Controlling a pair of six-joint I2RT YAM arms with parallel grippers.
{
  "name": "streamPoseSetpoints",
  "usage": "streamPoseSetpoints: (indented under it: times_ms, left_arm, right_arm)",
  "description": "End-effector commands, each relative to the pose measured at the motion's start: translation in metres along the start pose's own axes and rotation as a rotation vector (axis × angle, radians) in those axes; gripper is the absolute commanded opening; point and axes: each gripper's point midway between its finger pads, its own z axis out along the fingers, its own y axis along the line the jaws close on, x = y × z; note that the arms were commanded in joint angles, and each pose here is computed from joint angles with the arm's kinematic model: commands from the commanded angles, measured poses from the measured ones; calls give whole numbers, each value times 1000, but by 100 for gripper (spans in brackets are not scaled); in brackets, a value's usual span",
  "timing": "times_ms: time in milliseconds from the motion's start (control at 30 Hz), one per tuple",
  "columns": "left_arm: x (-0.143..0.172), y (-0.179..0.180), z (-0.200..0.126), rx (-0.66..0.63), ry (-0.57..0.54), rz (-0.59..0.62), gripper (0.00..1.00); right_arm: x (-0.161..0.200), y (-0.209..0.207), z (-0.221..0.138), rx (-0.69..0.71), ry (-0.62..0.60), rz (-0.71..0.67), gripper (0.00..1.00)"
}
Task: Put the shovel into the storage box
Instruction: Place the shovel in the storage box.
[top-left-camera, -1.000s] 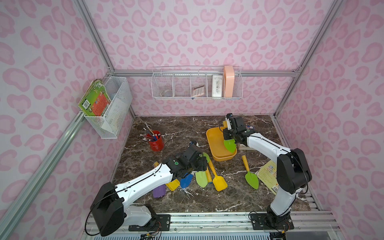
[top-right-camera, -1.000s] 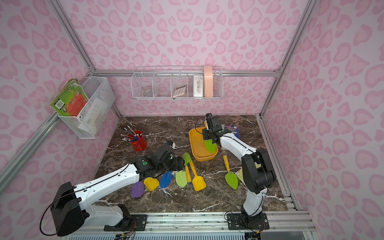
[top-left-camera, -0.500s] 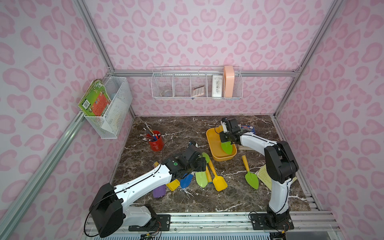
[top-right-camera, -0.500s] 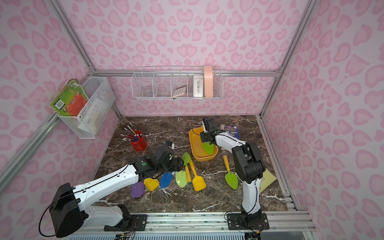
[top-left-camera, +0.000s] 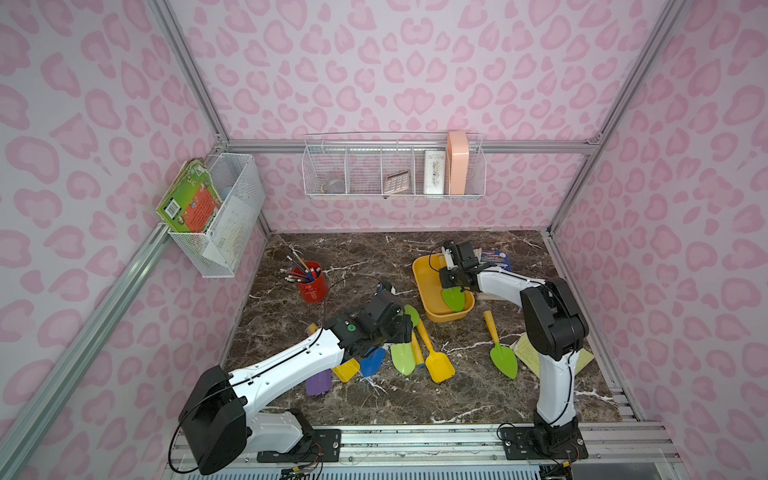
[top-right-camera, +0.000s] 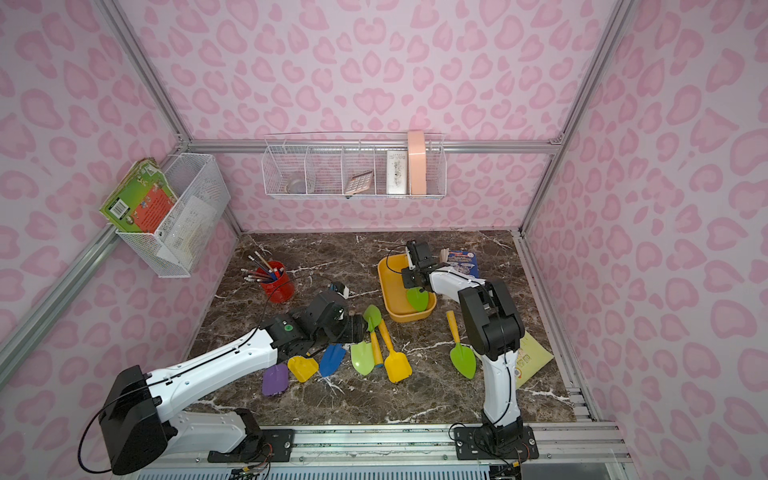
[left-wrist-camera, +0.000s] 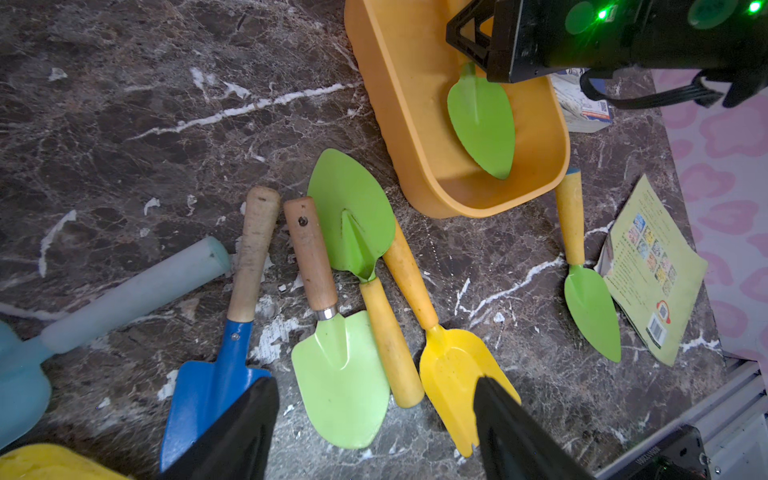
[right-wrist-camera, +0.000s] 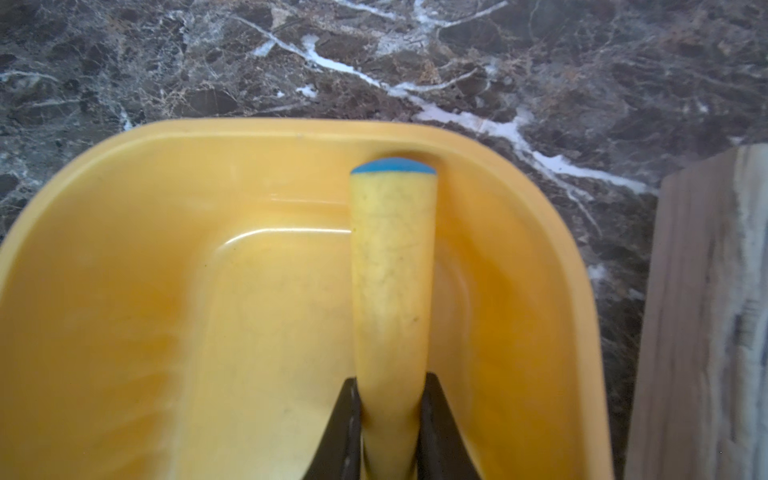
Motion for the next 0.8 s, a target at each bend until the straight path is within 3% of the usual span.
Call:
streamPoseSetpoints:
  times_ms: [0,267,467,600,767]
  left_arm:
    - [1,1,2,-3,3,1,79]
    - [0,-1,3,-4,11,7,79]
    - [-3,-1,-2,-10,5,27,79]
    - [-9,-1,-8,-15,-19,37,85]
    - [-14,-3,-14,-2,-46,50,91]
  right_arm:
    - [-6,1,-1,-2,-22,11,20]
    - [-16,1,-12,-2,-47,18,34]
    - [-27,6,-29,-11,-82,21,34]
    - [-43,13,-52,-19,-137,9,38]
    - [-35,18,-75,-46,-167,15,47]
